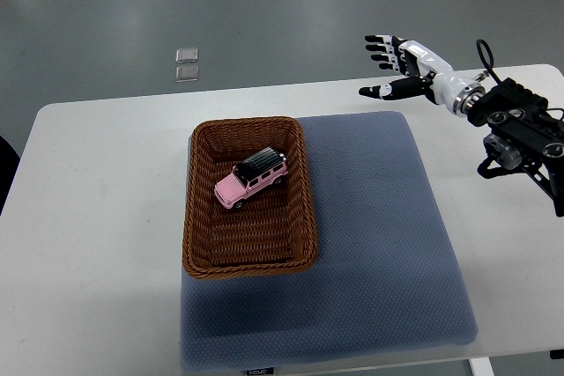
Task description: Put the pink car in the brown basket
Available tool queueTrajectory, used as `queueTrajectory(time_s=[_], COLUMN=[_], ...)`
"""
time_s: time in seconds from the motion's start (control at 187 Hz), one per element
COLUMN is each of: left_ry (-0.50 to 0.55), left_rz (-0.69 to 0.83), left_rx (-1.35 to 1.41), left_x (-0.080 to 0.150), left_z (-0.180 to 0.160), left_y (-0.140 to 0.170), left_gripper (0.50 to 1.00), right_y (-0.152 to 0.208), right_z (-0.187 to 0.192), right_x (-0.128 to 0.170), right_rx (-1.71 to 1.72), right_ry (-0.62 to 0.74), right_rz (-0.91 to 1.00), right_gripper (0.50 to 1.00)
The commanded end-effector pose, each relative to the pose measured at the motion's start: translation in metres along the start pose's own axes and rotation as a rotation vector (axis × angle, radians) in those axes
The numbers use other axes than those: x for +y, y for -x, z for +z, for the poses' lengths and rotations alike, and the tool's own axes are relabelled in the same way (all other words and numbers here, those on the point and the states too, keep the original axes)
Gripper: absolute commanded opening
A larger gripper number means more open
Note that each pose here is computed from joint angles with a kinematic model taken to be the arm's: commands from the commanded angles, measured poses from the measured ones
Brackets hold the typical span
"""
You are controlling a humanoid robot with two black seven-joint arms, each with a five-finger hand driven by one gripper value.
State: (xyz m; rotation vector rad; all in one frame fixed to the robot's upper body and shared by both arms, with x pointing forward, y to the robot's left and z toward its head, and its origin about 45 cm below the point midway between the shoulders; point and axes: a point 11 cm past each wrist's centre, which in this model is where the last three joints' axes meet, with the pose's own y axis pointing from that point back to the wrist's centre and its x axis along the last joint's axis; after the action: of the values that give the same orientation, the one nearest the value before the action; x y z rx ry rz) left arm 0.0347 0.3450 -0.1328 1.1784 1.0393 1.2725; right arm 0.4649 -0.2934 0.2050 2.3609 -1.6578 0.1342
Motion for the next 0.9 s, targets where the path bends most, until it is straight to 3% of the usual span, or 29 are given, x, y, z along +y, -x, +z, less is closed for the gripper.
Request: queueTrajectory(time_s=[0.0, 0.245, 0.896], left_ry=[0.0, 0.0, -0.001], left_rz=[0.0, 0.0, 0.0], left_rx=[0.0, -0.001, -0.003], left_x=[0.0, 0.0, 0.0], left_z=[0.0, 0.0, 0.0], left_y=[0.0, 0.0, 0.0], left_gripper=[1.0, 1.0, 1.0], right_y=[-0.017, -0.028, -0.023], right_z=[0.021, 0.053, 0.05], right_x=[0.015, 0.035, 0.033], right_rx=[-0.163, -0.431, -0.474], right_ry=[0.023, 0.055, 0.03], right_rz=[0.094, 0.211, 0.205], right_gripper=[0.895, 0.895, 0.919])
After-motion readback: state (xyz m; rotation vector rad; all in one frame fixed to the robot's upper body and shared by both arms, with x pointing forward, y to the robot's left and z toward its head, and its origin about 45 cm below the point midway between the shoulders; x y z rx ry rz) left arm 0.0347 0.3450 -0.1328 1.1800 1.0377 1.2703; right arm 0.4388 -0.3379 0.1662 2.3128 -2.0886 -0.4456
